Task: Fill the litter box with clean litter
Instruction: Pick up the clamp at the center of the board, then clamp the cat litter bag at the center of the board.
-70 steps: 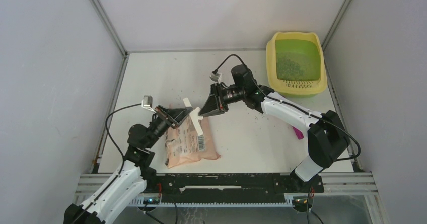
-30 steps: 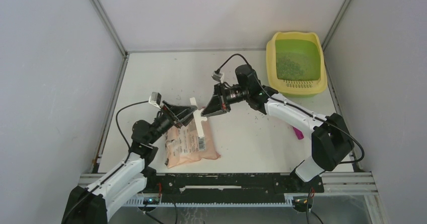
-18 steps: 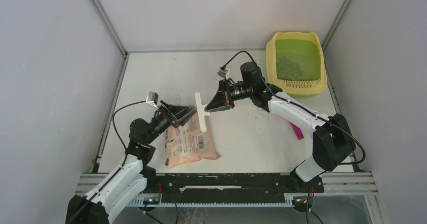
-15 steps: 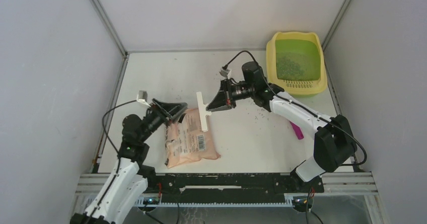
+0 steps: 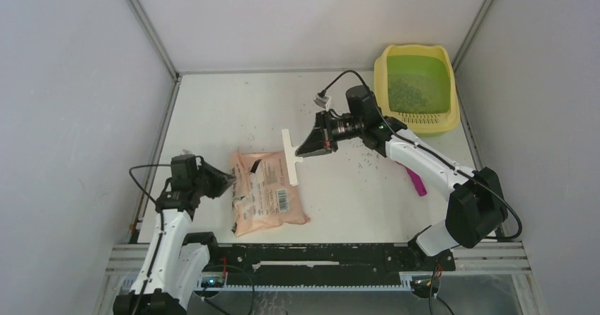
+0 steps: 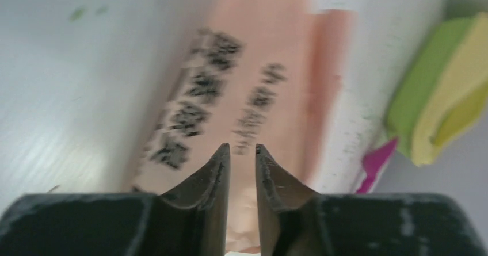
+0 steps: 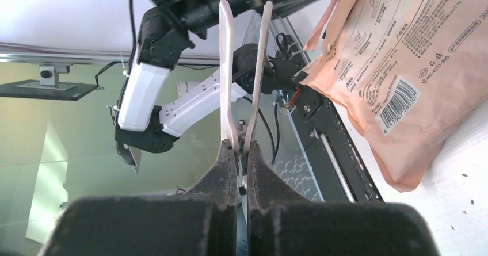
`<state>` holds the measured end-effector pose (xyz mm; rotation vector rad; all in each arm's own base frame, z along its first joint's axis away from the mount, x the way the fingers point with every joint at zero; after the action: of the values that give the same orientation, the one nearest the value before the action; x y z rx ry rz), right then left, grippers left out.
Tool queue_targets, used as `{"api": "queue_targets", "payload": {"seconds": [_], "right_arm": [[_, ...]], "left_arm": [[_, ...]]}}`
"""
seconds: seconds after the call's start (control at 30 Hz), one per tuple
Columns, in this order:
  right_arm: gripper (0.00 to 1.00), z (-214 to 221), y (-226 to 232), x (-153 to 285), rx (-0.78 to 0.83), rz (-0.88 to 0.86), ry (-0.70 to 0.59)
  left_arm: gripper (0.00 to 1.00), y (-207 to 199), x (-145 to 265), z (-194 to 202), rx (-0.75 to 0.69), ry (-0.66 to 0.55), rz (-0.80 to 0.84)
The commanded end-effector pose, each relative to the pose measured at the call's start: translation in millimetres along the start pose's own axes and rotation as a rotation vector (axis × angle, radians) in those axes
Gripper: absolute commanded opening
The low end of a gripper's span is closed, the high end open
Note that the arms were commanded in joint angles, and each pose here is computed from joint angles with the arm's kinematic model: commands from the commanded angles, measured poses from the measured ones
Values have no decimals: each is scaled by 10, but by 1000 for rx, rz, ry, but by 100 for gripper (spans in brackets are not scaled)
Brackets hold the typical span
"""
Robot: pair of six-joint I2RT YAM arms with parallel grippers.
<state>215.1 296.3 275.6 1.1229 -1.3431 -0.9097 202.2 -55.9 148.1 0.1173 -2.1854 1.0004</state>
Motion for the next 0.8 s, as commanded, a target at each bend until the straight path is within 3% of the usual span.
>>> {"api": "queue_targets", "payload": {"seconds": [0.0,0.13,0.33,0.5,0.77], "right_arm": [[0,58,151,97,88,-37,6],[0,62,123,109,91,-32,12],[0,56,78,98,83,-37,15],[0,58,97,114,90,-49,17],[0,25,106,237,98,-71,2]], "left_arm": [[30,434,-106,121,10,25,-138],[31,526,-102,50,36,-22,-165],[26,737,-92,-28,91,-88,-307],[7,887,-262,1,115,-7,-386],[0,954,-516,32,15,125,-372]]}}
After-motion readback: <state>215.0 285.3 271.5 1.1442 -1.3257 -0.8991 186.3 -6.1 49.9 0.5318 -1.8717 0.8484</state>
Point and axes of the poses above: each gripper's point midway between its finger pads, its own x axis back along the fingers, its own y axis along the line the jaws close on, z = x × y, the point moved 4 cm from there along x, back along the fingers, and after that the axes turned 10 degrees about -x, right-handed, at the moved point
